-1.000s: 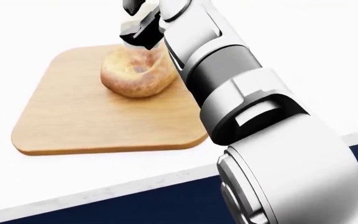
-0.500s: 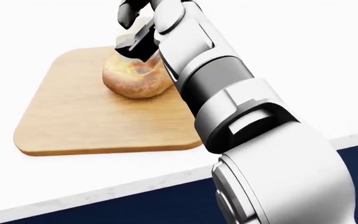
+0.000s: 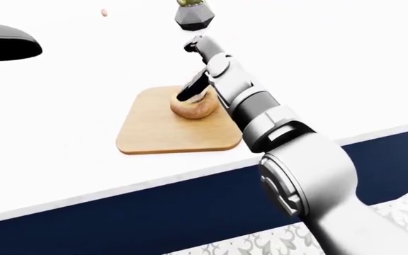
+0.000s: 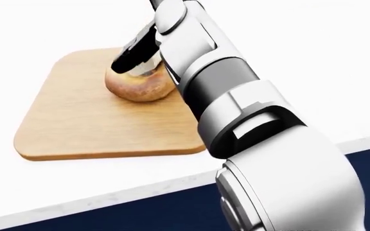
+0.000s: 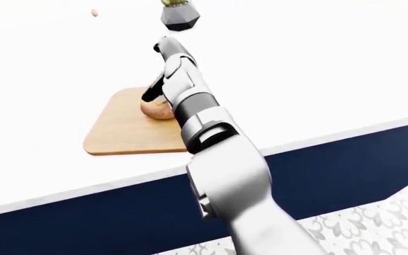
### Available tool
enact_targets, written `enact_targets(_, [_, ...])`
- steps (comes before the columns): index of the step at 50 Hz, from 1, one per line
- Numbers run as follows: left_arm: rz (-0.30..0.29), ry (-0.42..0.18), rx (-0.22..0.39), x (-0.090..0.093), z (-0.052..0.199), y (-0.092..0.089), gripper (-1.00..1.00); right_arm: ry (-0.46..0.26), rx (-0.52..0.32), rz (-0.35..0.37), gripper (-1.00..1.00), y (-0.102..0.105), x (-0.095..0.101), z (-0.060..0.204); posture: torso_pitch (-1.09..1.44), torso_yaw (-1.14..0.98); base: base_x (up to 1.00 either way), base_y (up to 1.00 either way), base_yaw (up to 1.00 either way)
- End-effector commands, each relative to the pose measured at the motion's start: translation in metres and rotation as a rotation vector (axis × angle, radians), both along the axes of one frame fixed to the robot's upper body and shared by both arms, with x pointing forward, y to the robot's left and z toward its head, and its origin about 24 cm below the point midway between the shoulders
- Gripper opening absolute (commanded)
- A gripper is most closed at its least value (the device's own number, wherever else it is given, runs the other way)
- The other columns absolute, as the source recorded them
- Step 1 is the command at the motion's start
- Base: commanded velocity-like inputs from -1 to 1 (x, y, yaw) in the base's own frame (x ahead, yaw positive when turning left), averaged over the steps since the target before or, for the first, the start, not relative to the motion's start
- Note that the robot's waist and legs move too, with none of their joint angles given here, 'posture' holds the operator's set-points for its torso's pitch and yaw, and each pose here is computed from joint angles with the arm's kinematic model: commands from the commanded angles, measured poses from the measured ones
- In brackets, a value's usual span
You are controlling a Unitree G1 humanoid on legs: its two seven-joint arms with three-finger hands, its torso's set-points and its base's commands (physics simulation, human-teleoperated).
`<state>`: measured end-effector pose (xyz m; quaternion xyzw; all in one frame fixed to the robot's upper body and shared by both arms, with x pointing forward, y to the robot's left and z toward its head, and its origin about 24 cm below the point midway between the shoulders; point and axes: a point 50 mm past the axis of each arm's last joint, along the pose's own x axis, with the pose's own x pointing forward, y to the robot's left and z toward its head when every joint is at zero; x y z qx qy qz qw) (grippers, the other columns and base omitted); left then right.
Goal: Pick up the wedge of cheese and place it on the slice of bread to prepare a simple cheese on bread dish.
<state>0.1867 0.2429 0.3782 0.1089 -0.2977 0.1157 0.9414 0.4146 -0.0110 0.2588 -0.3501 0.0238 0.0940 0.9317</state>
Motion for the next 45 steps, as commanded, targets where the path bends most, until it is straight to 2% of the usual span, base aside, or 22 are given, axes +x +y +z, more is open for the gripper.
enact_targets(1, [0.020, -0.065, -0.003, -0.008, 0.010, 0.003, 1.00, -0.106, 0.014, 0.019, 1.00, 0.004, -0.003, 0.029, 0.00, 0.00, 0.00, 0.00, 0.00])
enact_targets(7, [0.021, -0.065, -0.002, -0.008, 0.010, 0.003, 1.00, -0.108, 0.011, 0.019, 1.00, 0.003, -0.002, 0.031, 0.00, 0.00, 0.00, 0.00, 0.00])
enact_targets(14, [0.023, -0.066, -0.001, -0.009, 0.010, 0.002, 1.00, -0.134, 0.022, 0.014, 1.00, 0.000, -0.004, 0.047, 0.00, 0.00, 0.00, 0.00, 0.00])
enact_targets(17, [0.029, -0.067, -0.007, -0.009, 0.011, 0.004, 1.00, -0.154, 0.028, -0.002, 1.00, -0.007, -0.004, 0.062, 0.00, 0.00, 0.00, 0.00, 0.00])
enact_targets(20, [0.028, -0.067, -0.004, -0.009, 0.011, 0.003, 1.00, -0.177, -0.021, -0.006, 1.00, -0.008, -0.004, 0.066, 0.00, 0.00, 0.00, 0.00, 0.00])
enact_targets(24, [0.028, -0.068, -0.003, -0.010, 0.011, 0.003, 1.00, -0.193, 0.014, -0.003, 1.00, -0.011, -0.006, 0.077, 0.00, 0.00, 0.00, 0.00, 0.00])
enact_targets(31, [0.034, -0.061, -0.001, -0.009, 0.011, 0.004, 1.00, -0.272, 0.083, 0.034, 1.00, -0.006, -0.013, 0.104, 0.00, 0.00, 0.00, 0.00, 0.00])
enact_targets(34, [0.033, -0.059, 0.000, -0.009, 0.011, 0.003, 1.00, -0.278, 0.162, 0.043, 1.00, -0.007, -0.014, 0.109, 0.00, 0.00, 0.00, 0.00, 0.00])
enact_targets(37, [0.036, -0.063, -0.004, -0.010, 0.012, 0.004, 1.00, -0.309, 0.183, 0.050, 1.00, -0.010, -0.016, 0.117, 0.00, 0.00, 0.00, 0.00, 0.00])
enact_targets(38, [0.035, -0.063, -0.004, -0.010, 0.011, 0.004, 1.00, -0.345, 0.174, 0.044, 1.00, -0.012, -0.016, 0.120, 0.00, 0.00, 0.00, 0.00, 0.00])
enact_targets(42, [0.028, -0.075, -0.005, -0.015, 0.016, 0.003, 1.00, -0.371, 0.213, 0.055, 1.00, -0.017, -0.017, 0.127, 0.00, 0.00, 0.00, 0.00, 0.00])
enact_targets(45, [0.030, -0.073, -0.001, -0.013, 0.015, 0.002, 1.00, -0.407, 0.190, 0.078, 1.00, -0.020, -0.020, 0.137, 0.00, 0.00, 0.00, 0.00, 0.00])
